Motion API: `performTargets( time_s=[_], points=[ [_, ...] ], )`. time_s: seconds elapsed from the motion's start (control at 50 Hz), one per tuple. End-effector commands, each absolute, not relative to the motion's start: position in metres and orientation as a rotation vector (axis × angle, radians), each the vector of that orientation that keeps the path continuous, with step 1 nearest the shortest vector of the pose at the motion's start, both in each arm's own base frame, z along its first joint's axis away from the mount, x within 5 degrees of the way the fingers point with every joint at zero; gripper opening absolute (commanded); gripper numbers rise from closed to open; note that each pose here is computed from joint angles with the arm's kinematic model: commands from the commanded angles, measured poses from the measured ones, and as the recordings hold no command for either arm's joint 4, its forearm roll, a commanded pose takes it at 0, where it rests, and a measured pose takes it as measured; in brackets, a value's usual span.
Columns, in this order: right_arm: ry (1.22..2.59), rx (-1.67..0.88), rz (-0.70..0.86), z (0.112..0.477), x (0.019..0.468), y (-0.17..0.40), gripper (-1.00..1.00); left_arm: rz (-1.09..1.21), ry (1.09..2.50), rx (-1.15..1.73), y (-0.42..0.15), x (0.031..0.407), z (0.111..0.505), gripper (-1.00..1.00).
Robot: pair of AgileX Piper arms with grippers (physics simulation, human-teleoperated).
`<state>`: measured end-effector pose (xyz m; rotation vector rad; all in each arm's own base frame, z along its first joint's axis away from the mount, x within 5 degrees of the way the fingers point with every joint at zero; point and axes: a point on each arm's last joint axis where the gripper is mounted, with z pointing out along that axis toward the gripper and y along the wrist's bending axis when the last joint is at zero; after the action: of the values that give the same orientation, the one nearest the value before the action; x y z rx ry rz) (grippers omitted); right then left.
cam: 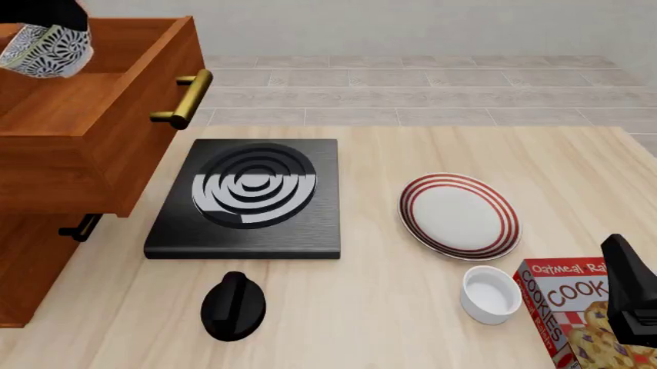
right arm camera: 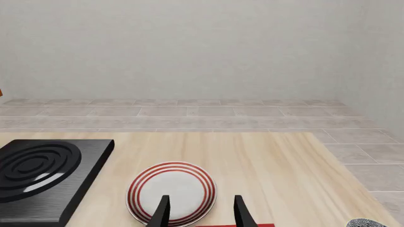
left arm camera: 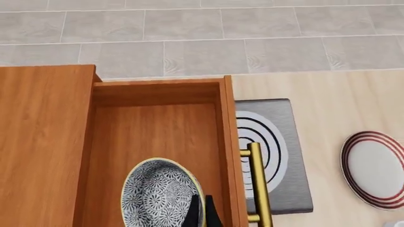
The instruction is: Pick the akita bowl in the top layer of the wooden cabinet and place it on the plate.
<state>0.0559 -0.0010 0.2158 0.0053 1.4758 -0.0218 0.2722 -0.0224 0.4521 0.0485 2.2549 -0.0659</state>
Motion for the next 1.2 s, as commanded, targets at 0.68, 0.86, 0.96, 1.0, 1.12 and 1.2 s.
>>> performTargets(
  time_s=[0.68, 0.86, 0.96, 1.0, 1.12, 1.2],
  points=[
    [1.476, 0.005, -0.022, 0.216, 0.056, -0.001, 1.00, -0.079, 1.999, 0.271, -0.048, 0.240, 0.517, -1.00],
    [1.476, 0.005, -0.022, 0.216, 0.056, -0.001, 1.00, -0.101, 1.986, 0.323, -0.058, 0.238, 0.522, -1.00],
    [1.476, 0.005, -0.022, 0.216, 0.056, -0.001, 1.00, -0.109, 1.976, 0.350, -0.063, 0.237, 0.524, -1.00],
    [1.476, 0.005, -0.022, 0.216, 0.056, -0.001, 1.00, -0.115, 1.972, 0.367, -0.066, 0.236, 0.525, -1.00],
    [1.476, 0.005, -0.022, 0.216, 0.056, -0.001, 1.00, -0.118, 1.965, 0.398, -0.072, 0.239, 0.525, -1.00],
    [1.476, 0.005, -0.022, 0.216, 0.056, -0.001, 1.00, -0.124, 1.960, 0.420, -0.077, 0.241, 0.526, -1.00]
  ],
)
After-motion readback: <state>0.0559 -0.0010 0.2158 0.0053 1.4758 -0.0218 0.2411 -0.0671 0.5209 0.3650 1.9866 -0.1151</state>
